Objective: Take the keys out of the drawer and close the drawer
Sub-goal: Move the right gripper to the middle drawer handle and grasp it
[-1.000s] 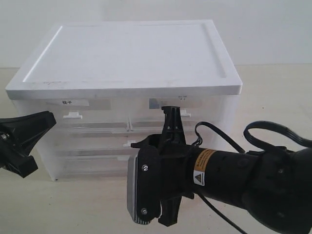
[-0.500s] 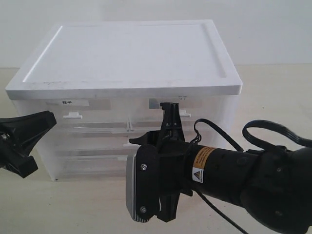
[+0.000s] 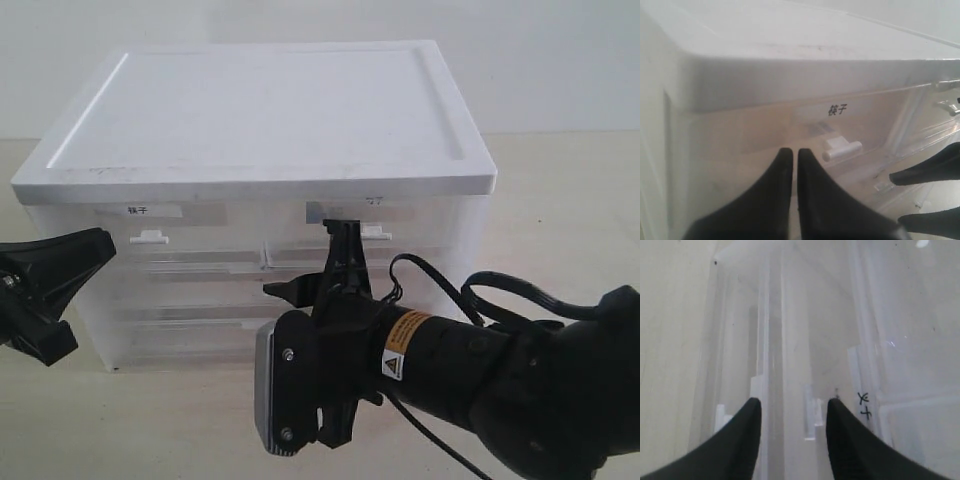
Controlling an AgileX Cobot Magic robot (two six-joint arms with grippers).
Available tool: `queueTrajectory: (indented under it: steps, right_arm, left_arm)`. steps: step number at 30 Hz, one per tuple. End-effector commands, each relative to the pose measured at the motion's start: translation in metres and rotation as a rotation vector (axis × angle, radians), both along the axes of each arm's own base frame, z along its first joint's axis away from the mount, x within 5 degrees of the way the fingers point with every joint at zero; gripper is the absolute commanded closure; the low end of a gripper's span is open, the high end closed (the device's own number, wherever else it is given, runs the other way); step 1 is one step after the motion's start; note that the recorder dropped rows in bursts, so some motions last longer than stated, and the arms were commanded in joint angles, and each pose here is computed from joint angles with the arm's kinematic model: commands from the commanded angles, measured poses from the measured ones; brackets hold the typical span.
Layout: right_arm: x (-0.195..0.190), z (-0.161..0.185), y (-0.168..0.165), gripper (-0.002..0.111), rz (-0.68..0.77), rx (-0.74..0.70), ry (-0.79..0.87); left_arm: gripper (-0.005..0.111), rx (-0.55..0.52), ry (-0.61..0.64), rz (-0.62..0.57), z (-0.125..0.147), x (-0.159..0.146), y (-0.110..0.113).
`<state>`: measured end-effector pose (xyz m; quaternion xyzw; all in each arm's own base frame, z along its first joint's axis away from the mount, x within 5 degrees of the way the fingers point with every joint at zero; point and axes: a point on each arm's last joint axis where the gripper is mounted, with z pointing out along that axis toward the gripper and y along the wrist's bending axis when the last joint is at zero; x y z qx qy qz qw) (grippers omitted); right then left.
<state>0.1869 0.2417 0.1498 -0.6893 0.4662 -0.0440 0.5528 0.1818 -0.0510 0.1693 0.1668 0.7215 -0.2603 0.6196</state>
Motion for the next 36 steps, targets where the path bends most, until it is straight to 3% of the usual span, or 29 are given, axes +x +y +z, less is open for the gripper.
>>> queueTrajectory:
  steps: [1,11,19,25,27,32,36]
  right_arm:
    - [0.001,0.004,0.001,0.071,0.006,0.003,-0.043]
    - [0.008,-0.014,-0.002,0.071,-0.066,-0.036,-0.016]
    - [0.011,-0.001,0.001,0.071,-0.080,0.074,-0.118]
    - [0.014,-0.005,-0.003,0.071,-0.139,0.058,-0.068]
    - [0.015,-0.005,-0.005,0.077,-0.173,0.062,-0.053]
    - [0.015,-0.007,-0.006,0.109,-0.181,0.055,-0.039]
    - [0.014,-0.011,-0.006,0.108,-0.170,0.011,-0.012]
  left_arm:
    - [0.102,-0.008,-0.002,-0.007,0.000,0.001,0.000]
    - [0.102,-0.003,-0.002,-0.022,0.000,0.000,-0.002]
    - [0.102,-0.003,-0.002,-0.023,0.000,0.000,-0.002]
    - [0.102,-0.003,-0.002,-0.023,0.000,0.000,-0.002]
    - [0.102,-0.003,-0.002,-0.023,0.000,0.000,-0.002]
    - [0.102,-0.003,-0.002,-0.023,0.000,0.000,-0.002]
    - [0.102,-0.003,-0.002,-0.023,0.000,0.000,-0.002]
